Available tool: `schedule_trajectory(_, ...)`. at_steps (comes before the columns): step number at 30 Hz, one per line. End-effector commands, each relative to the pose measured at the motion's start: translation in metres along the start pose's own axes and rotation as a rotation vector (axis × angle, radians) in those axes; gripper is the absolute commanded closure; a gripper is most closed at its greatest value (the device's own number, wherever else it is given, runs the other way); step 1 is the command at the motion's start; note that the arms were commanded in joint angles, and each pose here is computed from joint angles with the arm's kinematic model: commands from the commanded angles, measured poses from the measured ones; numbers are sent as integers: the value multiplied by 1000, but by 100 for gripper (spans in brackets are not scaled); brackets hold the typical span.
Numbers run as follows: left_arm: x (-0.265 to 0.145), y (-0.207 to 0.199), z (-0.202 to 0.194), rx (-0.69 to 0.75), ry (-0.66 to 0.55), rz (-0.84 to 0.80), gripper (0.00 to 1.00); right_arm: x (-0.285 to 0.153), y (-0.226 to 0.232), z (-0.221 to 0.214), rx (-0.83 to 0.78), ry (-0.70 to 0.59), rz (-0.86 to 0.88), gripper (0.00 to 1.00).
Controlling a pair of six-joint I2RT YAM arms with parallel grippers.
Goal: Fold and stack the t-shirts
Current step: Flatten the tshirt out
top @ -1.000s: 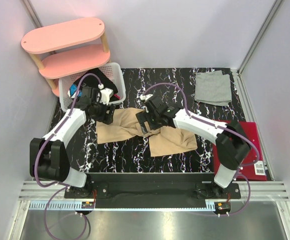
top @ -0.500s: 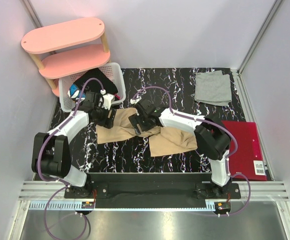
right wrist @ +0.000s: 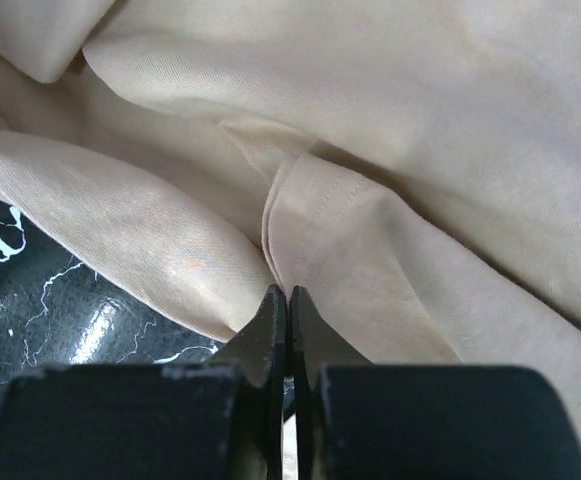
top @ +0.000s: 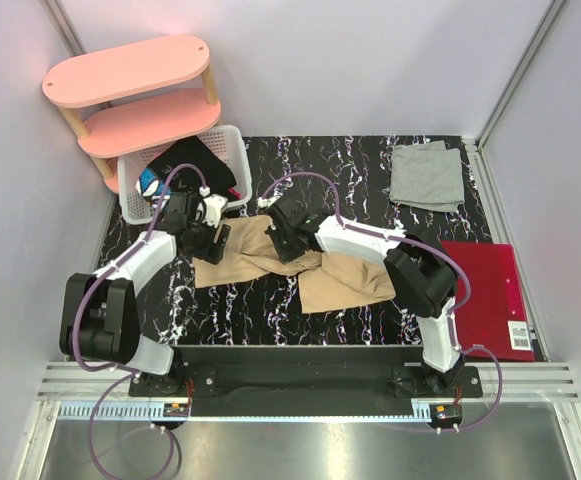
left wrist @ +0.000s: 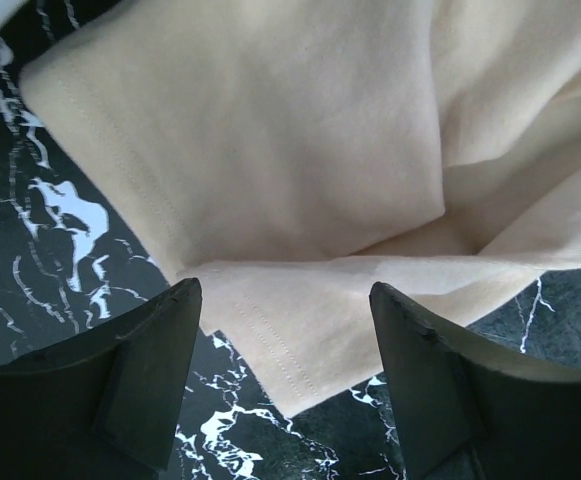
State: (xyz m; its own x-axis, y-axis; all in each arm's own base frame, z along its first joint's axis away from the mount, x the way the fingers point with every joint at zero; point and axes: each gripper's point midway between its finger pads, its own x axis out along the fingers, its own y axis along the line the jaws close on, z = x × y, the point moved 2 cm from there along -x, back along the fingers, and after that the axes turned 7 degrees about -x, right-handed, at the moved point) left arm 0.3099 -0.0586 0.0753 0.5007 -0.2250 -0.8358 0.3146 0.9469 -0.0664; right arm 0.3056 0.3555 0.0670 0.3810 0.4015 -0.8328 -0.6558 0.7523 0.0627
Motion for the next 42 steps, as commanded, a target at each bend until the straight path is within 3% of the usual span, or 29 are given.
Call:
schedule_trajectory(1,-13,11,28,25,-126,63,27,-19,3,25,-7,-86,-7,100)
schedule_trajectory(6,-25,14,47,15,-182,78,21,-43,0,25,0,-105,-21,100)
schedule_trajectory(10,-16,20,48,3,-160,101,20,-83,-1,26,12,-165,-29,100)
schedule_trajectory(16,7,29,45,-35,-113,120,24,-110,2,2,44,-161,-19,100)
schedule_trajectory(22,22,35,61,-60,-103,142,27,-110,9,-16,48,-124,-7,100)
schedule_trajectory(25,26,30,59,-45,-86,136,32,-111,12,-21,48,-118,-2,100)
schedule_trajectory(28,28,18,50,-19,-65,106,44,-114,12,-20,51,-126,-5,100)
schedule_trajectory(36,25,-11,13,59,26,9,48,-121,8,-14,39,-145,-25,100)
schedule_trajectory(42,-13,-29,-16,114,138,-99,57,-130,0,-11,17,-166,-72,100)
